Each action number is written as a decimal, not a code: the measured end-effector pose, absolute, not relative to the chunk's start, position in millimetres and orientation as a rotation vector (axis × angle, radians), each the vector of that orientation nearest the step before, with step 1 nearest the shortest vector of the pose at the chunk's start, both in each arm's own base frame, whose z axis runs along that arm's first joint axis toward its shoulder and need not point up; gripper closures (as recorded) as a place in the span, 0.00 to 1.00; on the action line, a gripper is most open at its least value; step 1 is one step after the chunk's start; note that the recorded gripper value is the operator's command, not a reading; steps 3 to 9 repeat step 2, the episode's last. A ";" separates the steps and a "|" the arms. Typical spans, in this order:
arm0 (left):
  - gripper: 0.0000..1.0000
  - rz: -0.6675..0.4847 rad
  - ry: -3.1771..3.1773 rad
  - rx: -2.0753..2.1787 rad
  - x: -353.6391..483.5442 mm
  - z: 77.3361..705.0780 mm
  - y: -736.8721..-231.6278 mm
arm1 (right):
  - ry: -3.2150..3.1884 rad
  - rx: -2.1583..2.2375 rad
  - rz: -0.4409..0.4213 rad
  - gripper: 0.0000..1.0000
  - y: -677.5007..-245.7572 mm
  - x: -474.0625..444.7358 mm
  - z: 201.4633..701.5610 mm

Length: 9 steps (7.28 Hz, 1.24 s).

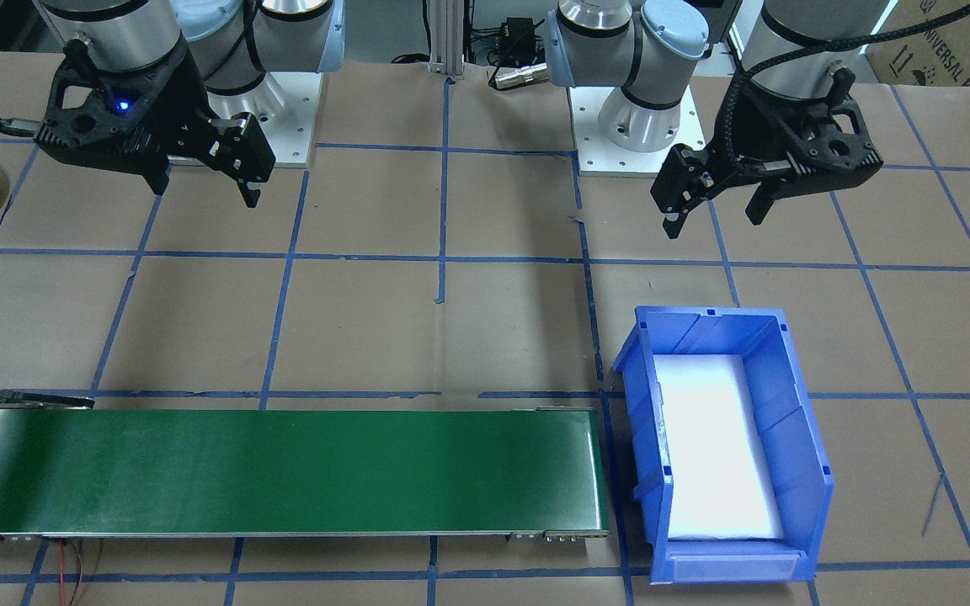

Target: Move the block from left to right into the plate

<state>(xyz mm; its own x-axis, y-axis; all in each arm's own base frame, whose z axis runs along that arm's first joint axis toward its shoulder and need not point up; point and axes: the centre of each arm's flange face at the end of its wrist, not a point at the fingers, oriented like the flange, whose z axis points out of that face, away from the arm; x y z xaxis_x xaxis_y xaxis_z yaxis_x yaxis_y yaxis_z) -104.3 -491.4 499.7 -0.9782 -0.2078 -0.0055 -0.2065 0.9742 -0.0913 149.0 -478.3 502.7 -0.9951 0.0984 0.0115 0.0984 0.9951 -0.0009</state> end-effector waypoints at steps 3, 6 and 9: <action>0.00 -0.141 3.107 -0.326 -104.2 499.7 -491.4 | -3.128 -0.135 -0.002 0.00 -478.4 148.7 502.0; 0.00 -0.141 3.107 -0.326 -104.2 499.7 -491.4 | -3.128 -0.135 -0.002 0.00 -478.4 148.7 502.0; 0.00 -0.141 3.107 -0.326 -104.2 499.7 -491.4 | -3.128 -0.135 -0.002 0.00 -478.4 148.7 502.0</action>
